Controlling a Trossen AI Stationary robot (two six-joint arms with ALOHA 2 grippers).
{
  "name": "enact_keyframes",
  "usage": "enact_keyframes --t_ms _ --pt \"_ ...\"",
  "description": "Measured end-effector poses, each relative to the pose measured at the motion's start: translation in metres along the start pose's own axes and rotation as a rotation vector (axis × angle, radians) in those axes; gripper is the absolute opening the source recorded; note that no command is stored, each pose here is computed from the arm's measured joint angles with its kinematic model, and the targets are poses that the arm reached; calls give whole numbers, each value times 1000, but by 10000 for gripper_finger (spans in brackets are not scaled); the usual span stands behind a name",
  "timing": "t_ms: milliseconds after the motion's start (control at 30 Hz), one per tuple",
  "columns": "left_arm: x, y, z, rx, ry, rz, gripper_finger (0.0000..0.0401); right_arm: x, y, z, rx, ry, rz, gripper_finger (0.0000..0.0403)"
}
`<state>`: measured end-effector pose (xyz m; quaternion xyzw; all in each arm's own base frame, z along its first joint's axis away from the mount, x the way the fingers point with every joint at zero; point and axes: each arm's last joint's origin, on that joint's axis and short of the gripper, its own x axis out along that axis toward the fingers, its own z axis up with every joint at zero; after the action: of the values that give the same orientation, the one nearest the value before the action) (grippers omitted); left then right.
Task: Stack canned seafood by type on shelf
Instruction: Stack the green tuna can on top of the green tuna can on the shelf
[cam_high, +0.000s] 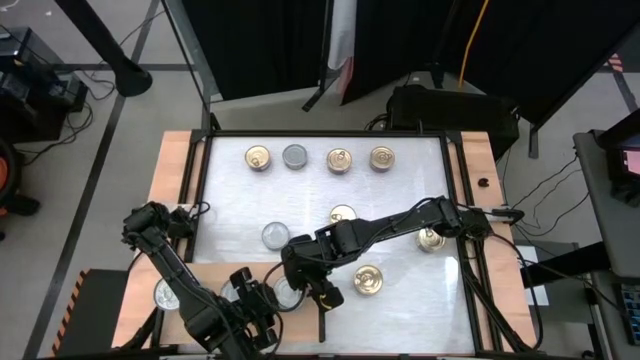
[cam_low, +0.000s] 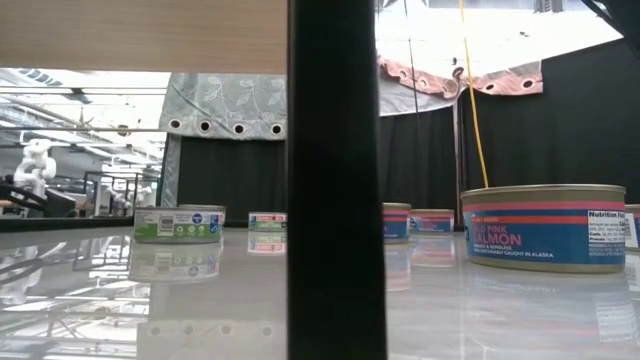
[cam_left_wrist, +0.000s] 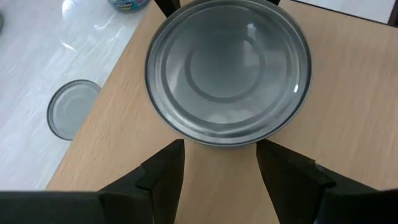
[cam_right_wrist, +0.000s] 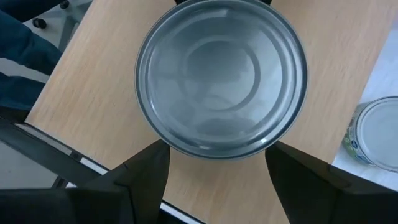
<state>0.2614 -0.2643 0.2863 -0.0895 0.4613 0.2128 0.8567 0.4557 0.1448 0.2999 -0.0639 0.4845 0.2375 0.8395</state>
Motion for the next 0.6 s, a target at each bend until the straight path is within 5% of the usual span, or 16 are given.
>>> enact_keyframes --t_ms 600 --pt "-20 11 11 -7 -27 -78 208 -15 3 4 -2 -46 -3 254"
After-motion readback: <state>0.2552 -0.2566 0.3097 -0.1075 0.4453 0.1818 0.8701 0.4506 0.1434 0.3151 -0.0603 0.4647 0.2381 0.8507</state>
